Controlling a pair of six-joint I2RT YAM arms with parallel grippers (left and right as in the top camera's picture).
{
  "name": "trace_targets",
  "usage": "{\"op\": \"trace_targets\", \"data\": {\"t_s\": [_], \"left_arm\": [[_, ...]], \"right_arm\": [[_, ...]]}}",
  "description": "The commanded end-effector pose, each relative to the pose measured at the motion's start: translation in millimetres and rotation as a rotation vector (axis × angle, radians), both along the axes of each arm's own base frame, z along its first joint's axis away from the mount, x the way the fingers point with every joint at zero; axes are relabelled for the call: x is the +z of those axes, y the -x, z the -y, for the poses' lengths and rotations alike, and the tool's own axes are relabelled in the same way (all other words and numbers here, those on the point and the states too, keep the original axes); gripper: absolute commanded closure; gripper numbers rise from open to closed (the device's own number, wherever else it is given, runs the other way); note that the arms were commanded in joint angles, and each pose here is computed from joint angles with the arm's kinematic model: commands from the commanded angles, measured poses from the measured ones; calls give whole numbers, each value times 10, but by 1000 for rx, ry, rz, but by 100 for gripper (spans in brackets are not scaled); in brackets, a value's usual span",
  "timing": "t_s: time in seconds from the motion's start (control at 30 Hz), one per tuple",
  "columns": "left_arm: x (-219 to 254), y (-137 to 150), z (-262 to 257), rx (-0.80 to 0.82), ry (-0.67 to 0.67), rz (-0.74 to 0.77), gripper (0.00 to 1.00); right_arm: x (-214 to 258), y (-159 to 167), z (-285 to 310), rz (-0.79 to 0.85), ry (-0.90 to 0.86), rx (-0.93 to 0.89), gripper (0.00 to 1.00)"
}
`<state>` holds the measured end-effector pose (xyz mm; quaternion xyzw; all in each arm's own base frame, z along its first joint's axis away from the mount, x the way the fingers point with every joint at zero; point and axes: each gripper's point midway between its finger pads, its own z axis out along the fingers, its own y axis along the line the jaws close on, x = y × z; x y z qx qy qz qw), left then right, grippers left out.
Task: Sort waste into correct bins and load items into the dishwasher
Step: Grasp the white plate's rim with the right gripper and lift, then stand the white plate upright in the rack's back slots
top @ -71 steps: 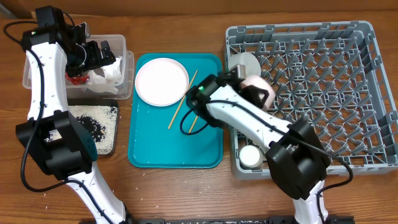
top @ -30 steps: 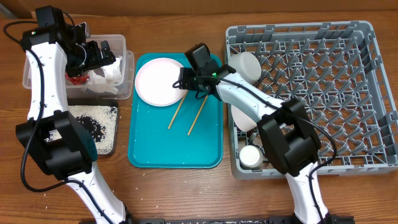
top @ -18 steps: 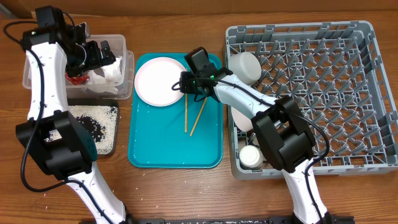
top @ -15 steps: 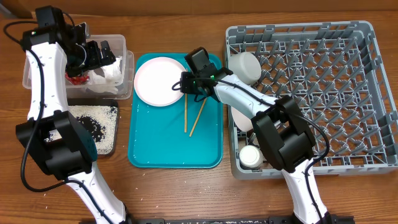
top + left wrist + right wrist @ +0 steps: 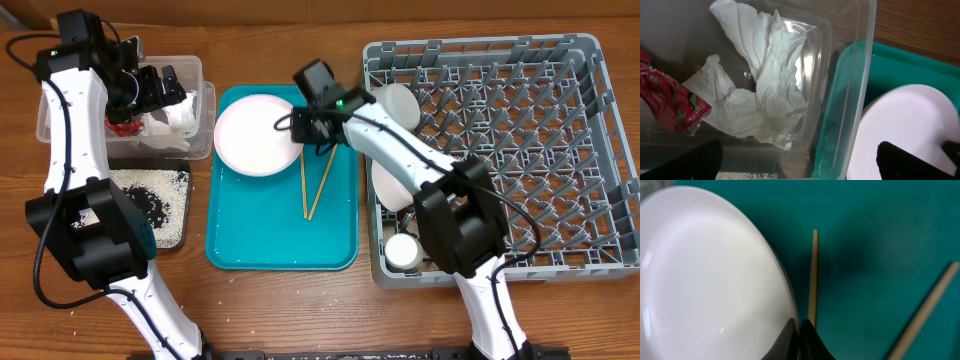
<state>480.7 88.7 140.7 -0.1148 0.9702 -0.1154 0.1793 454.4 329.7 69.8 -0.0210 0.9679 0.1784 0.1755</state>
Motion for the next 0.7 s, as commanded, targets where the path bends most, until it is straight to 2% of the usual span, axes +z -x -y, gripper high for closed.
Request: {"op": "trace_targets", "data": {"t_s": [0.0,0.2,0.3,0.37,0.4,0.5,0.67], "left_arm": [[145,-42,-13,-1,-14,37,0],[145,-42,-13,-1,-14,37,0],[143,-41,-13,-1,-14,37,0],[145,-42,-13,-1,-14,37,0],[145,-42,-13,-1,-14,37,0],[145,-42,-13,-1,-14,37,0],[143,-41,-13,-1,-14,37,0]], "right_arm": [[1309,-227,287,284,47,-24,96],[2465,-119,1815,516,438,-422,96],[3089,157,2688,650,712,-689,96],[3282,303,2990,677,880,-762,96],[3339,359,3110,672,970,-770,96],[3236,394,3388,552,1179,-648,96],[2907,409,3744,420,1281,-632,96]]}}
